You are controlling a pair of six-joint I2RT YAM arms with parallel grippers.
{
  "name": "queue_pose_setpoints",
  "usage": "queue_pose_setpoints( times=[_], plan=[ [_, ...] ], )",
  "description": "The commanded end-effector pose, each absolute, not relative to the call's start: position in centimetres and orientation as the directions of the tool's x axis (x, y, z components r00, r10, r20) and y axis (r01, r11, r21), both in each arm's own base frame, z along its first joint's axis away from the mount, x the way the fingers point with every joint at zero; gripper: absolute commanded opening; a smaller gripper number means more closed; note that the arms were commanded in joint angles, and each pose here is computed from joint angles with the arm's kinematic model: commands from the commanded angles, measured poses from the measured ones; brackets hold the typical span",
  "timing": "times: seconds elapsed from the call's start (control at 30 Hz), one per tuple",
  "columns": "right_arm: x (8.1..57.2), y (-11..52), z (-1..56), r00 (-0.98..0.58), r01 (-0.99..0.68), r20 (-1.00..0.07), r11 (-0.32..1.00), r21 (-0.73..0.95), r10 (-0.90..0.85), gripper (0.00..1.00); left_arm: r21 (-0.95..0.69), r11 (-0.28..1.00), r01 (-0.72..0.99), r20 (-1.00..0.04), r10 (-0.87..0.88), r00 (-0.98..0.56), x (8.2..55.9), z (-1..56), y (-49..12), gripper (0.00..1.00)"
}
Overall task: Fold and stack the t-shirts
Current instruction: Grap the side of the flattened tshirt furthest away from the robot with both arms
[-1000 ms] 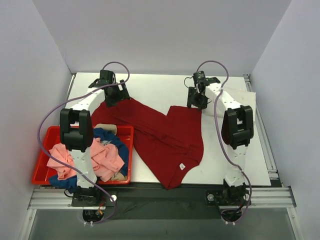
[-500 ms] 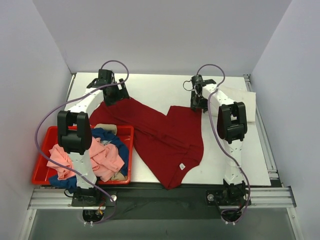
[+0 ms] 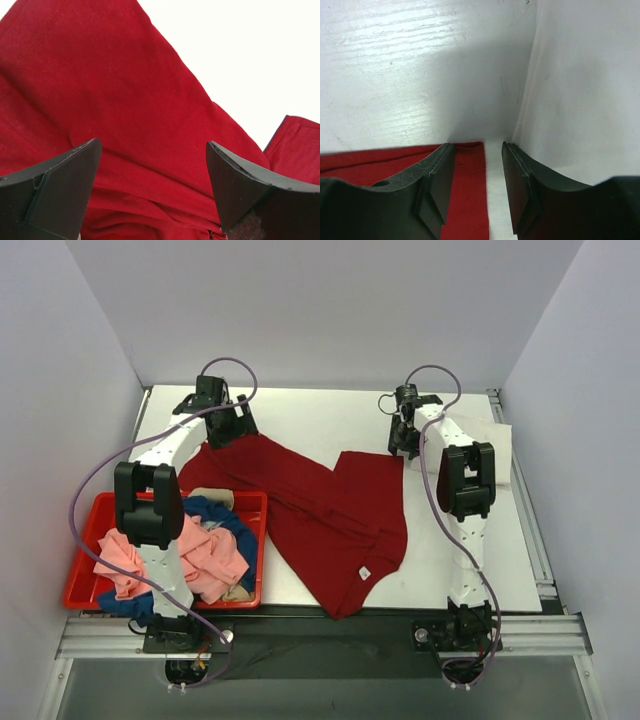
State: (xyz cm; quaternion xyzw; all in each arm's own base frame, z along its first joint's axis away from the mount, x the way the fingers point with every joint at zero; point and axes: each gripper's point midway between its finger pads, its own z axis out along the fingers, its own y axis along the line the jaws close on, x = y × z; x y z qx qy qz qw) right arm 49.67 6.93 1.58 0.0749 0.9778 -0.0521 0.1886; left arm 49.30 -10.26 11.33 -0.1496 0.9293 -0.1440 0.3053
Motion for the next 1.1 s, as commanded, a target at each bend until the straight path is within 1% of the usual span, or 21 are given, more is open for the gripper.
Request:
queue_pose_setpoints(
  times=[0.0, 0.2, 0.23, 0.3, 0.33, 0.37, 0.43, 0.47, 0.5, 0.53, 0.57, 0.6, 0.63, 0.67, 0.73, 0.77, 0.87, 0.93, 1.07],
  plan=[
    [49.4, 7.2, 1.8, -0.928, 0.151, -0.35, 0.988, -0.033, 0.131, 0.43, -0.356, 0.919, -0.17, -0.567, -0.357, -0.742, 50.5, 13.2, -10.1, 0.97],
    [49.0, 7.1, 1.2, -0.935, 0.152, -0.326, 0.988, -0.019, 0.137, 0.4, -0.355, 0.918, -0.174, -0.565, -0.359, -0.743, 51.0, 12.9, -10.1, 0.97],
    [48.7, 7.6, 1.1, -0.94, 0.145, -0.312, 0.989, 0.008, 0.14, 0.39, -0.356, 0.919, -0.171, -0.569, -0.358, -0.74, 51.2, 13.1, -10.2, 0.97],
    [48.2, 7.8, 0.6, -0.946, 0.144, -0.291, 0.99, 0.012, 0.141, 0.36, -0.35, 0.92, -0.179, -0.572, -0.361, -0.737, 51.8, 12.8, -10.1, 0.97],
    [47.9, 7.7, 0.4, -0.949, 0.148, -0.281, 0.989, 0.011, 0.145, 0.29, -0.348, 0.921, -0.174, -0.589, -0.359, -0.724, 52.5, 13.5, -10.1, 0.97],
    [47.7, 7.7, 0.4, -0.95, 0.149, -0.275, 0.989, 0.009, 0.146, 0.25, -0.324, 0.926, -0.194, -0.586, -0.358, -0.727, 53.0, 12.5, -9.7, 0.97],
    [47.2, 7.5, 0.2, -0.953, 0.16, -0.262, 0.987, 0.003, 0.155, 0.17, -0.306, 0.93, -0.203, -0.595, -0.354, -0.722, 54.0, 12.4, -9.5, 0.97],
    [47.1, 7.4, 0.2, -0.952, 0.163, -0.262, 0.987, 0.0, 0.157, 0.12, -0.272, 0.934, -0.233, -0.613, -0.354, -0.707, 55.1, 12.1, -8.9, 0.96],
    [46.9, 7.4, 0.3, -0.952, 0.166, -0.259, 0.986, 0.0, 0.16, 0.1, -0.267, 0.933, -0.243, -0.621, -0.359, -0.696, 55.8, 12.2, -8.6, 0.95],
    [46.8, 7.3, 0.5, -0.952, 0.167, -0.26, 0.986, -0.003, 0.16, 0.09, -0.258, 0.933, -0.252, -0.627, -0.359, -0.691, 56.4, 12.1, -8.4, 0.94],
    [46.6, 7.2, 0.6, -0.953, 0.167, -0.259, 0.986, -0.005, 0.16, 0.09, -0.226, 0.933, -0.281, -0.621, -0.36, -0.696, 57.0, 10.6, -7.9, 0.91],
    [46.4, 7.2, 0.8, -0.953, 0.166, -0.258, 0.986, -0.006, 0.159, 0.09, -0.235, 0.931, -0.28, -0.65, -0.365, -0.666, 58.4, 12.0, -7.9, 0.89],
    [46.0, 7.2, 1.0, -0.954, 0.167, -0.254, 0.986, -0.008, 0.16, 0.08, -0.229, 0.929, -0.292, -0.654, -0.369, -0.66, 58.9, 11.8, -7.7, 0.88],
    [45.8, 7.1, 1.1, -0.954, 0.172, -0.252, 0.985, -0.008, 0.164, 0.08, -0.203, 0.927, -0.315, -0.647, -0.369, -0.668, 59.3, 10.3, -7.3, 0.84],
    [45.2, 7.1, 1.3, -0.954, 0.177, -0.245, 0.984, -0.007, 0.17, 0.08, -0.204, 0.925, -0.321, -0.67, -0.371, -0.643, 60.6, 11.0, -7.2, 0.79],
    [45.0, 7.0, 1.4, -0.955, 0.179, -0.243, 0.984, -0.009, 0.172, 0.08, -0.178, 0.923, -0.341, -0.661, -0.369, -0.653, 60.8, 9.6, -6.8, 0.77],
    [44.4, 7.0, 1.7, -0.954, 0.191, -0.238, 0.982, -0.009, 0.183, 0.08, -0.152, 0.918, -0.365, -0.677, -0.366, -0.638, 61.6, 8.9, -6.1, 0.75],
    [44.3, 7.2, 2.0, -0.953, 0.196, -0.236, 0.981, 0.001, 0.191, 0.07, -0.137, 0.912, -0.387, -0.682, -0.37, -0.63, 61.8, 8.3, -5.6, 0.71],
    [43.9, 7.7, 2.2, -0.952, 0.209, -0.225, 0.978, 0.027, 0.209, 0.07, -0.155, 0.896, -0.416, -0.703, -0.396, -0.591, 62.8, 7.3, -4.8, 0.71]
  ],
)
